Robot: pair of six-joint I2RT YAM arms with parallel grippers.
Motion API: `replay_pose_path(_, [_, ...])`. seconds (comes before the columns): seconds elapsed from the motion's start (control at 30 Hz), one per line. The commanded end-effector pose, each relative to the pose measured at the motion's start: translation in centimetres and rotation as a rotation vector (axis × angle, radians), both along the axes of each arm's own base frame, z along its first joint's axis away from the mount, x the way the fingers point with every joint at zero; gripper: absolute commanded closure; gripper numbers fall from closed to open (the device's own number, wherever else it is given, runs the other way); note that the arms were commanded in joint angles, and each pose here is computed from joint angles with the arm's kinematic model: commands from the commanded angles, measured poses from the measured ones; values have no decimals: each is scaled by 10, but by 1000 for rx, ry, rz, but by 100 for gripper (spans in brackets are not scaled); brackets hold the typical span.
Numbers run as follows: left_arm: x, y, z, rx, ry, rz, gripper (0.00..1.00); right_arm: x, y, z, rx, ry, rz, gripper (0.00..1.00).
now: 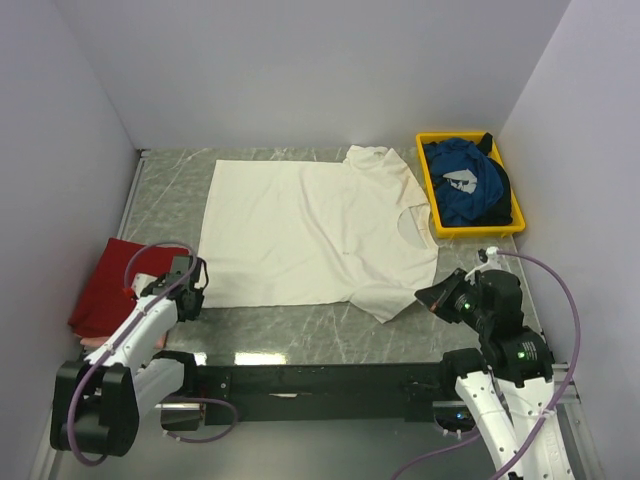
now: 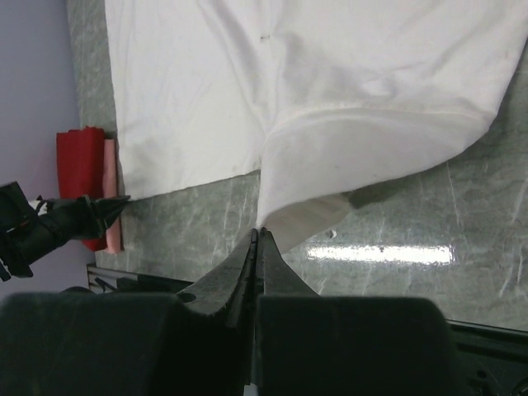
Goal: Fold and stack the t-shirts
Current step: Fold the tshirt
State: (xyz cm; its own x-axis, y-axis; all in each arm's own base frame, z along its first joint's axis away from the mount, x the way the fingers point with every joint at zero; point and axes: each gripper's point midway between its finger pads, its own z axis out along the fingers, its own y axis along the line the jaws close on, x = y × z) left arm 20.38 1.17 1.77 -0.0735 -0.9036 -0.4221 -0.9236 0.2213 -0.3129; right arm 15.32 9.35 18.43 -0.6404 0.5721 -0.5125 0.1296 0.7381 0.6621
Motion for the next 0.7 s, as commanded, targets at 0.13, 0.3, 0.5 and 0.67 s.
replay_pose_path(0.13, [22,12,30,78,-46,14,99,18,-1,6,-26,-50,3,100])
replay_pose_path(0.3, [20,21,49,129,-51,23,99,18,-3,4,-40,-50,-2,100])
replay_pose_path(0.5, [10,27,53,156,-43,32,99,0,-8,-8,-63,-21,0,100])
replay_pose_path(0.67, [-1,31,58,174,-52,44,99,-18,-11,-19,-78,13,6,100])
